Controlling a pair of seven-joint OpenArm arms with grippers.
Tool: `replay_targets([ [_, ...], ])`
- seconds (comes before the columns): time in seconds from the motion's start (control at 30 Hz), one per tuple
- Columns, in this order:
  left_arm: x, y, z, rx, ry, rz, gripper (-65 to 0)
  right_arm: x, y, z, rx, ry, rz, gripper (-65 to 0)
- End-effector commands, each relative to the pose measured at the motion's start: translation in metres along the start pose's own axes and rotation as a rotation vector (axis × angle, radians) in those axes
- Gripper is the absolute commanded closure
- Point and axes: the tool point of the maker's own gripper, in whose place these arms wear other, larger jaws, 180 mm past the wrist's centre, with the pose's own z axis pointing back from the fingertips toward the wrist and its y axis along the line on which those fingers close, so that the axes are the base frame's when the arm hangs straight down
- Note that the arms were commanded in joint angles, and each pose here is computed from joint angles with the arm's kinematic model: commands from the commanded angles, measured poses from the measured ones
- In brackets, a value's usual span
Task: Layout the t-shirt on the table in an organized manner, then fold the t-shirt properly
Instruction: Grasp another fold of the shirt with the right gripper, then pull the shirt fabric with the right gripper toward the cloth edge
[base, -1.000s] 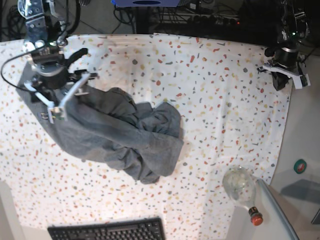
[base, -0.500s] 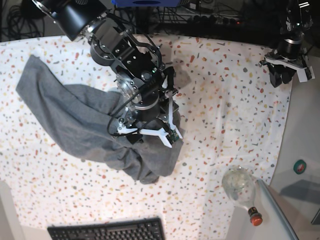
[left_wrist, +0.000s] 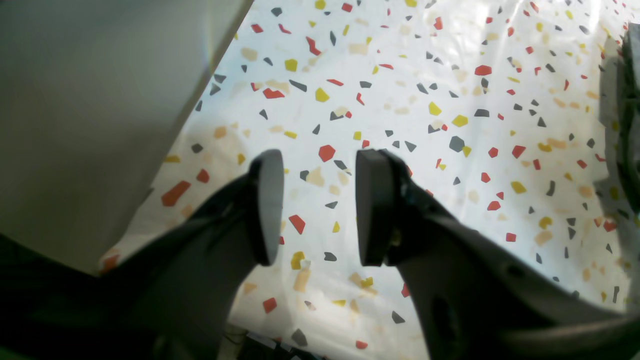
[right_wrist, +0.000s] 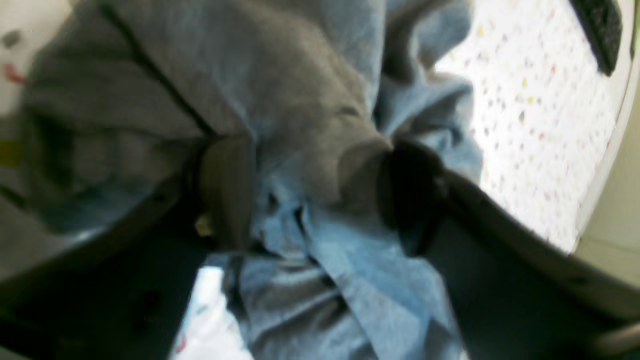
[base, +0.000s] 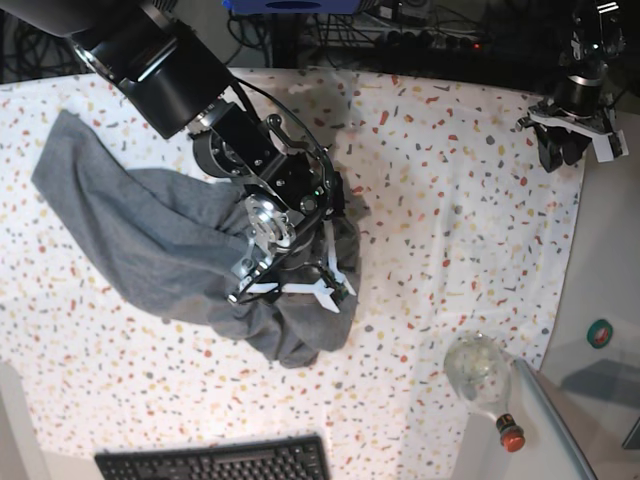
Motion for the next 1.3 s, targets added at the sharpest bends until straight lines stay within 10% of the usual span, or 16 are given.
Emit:
replay_targets([
  [0.0, 0.014, 0.0, 0.001, -0.009, -0.043, -0.011, -23.0, 0.024, -0.009, 0.008, -0.024, -0.073, -0.021, -19.8],
  [0.07, 0.014, 0.0, 0.0, -0.009, -0.043, -0.011, -23.0, 0.027, -0.004, 0.019, -0.012, -0.097, -0.044, 0.0],
  [0.47, 0.001, -0.01, -0.022, -0.006, -0.005, -0.13, -22.9, -0.027, -0.053, 0.097, -0.085, -0.192, -0.262, 0.0],
  [0.87, 0.023, -0.065, -0.053, -0.086, -0.078, -0.138, -22.9, -0.178, -0.064, 0.127, -0.165, 0.127, -0.362, 0.0],
  [1.27, 0.019, -0.093, -0.063, -0.168, -0.059, -0.185, -22.9, -0.256, -0.153, 0.124, -0.382, 0.262, -0.399, 0.0],
])
